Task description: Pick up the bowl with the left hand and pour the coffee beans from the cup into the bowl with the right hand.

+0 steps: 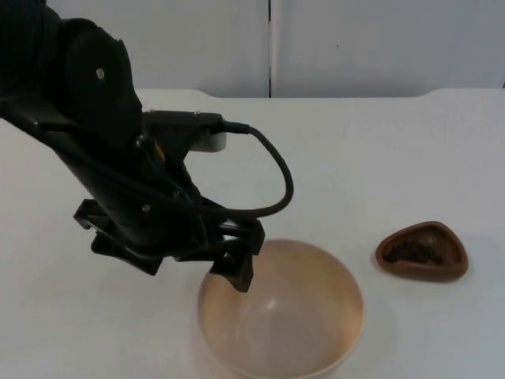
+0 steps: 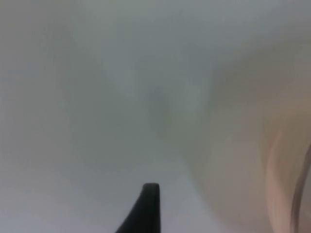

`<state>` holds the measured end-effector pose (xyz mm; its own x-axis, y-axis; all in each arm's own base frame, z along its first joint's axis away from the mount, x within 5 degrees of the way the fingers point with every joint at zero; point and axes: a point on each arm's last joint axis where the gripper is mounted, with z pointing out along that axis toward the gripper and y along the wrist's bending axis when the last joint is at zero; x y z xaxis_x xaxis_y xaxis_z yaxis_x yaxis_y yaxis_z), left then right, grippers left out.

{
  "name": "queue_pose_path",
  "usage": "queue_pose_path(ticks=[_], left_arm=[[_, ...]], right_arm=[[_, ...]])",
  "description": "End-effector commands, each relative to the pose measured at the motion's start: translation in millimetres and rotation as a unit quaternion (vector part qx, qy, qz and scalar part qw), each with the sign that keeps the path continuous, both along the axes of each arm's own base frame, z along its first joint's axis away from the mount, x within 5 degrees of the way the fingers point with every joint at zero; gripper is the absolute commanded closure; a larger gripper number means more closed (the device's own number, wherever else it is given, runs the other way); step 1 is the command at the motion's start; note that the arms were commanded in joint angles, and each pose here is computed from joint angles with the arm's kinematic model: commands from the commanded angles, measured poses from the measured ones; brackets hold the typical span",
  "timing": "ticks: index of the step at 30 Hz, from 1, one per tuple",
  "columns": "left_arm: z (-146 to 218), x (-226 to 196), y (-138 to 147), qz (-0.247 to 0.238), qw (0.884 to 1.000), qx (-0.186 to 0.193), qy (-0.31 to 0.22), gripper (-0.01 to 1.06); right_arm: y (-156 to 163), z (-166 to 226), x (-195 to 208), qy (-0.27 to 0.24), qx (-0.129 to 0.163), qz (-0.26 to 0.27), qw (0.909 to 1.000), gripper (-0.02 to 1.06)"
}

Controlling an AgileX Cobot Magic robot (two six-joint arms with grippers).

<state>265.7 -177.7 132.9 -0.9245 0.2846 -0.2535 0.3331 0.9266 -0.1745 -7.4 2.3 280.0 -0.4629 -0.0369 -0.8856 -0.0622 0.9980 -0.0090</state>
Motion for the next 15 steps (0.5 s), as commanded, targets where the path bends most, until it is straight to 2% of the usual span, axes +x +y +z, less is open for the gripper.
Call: queue_pose_path(ticks=[1,7,11,15], left_arm=[[1,3,-1,-0.004,1.0,-0.004,-0.013,0.23],[1,7,6,0.004,1.0,-0.008,-0.005,0.25],[1,11,10,0.011,1.0,-0.028,0.001,0.25],[-6,8,7,-0.015,0.999,-0.033,0.017,0.25]], right_arm=[[0,0,0,-0.004,0.0,-0.004,1.0,-0.01],[0,0,0,-0.004,0.0,-0.004,1.0,-0.01],[0,0,0,-0.004,0.0,-0.004,1.0,-0.01],[0,0,0,-0.004,0.0,-0.004,1.0,-0.01]])
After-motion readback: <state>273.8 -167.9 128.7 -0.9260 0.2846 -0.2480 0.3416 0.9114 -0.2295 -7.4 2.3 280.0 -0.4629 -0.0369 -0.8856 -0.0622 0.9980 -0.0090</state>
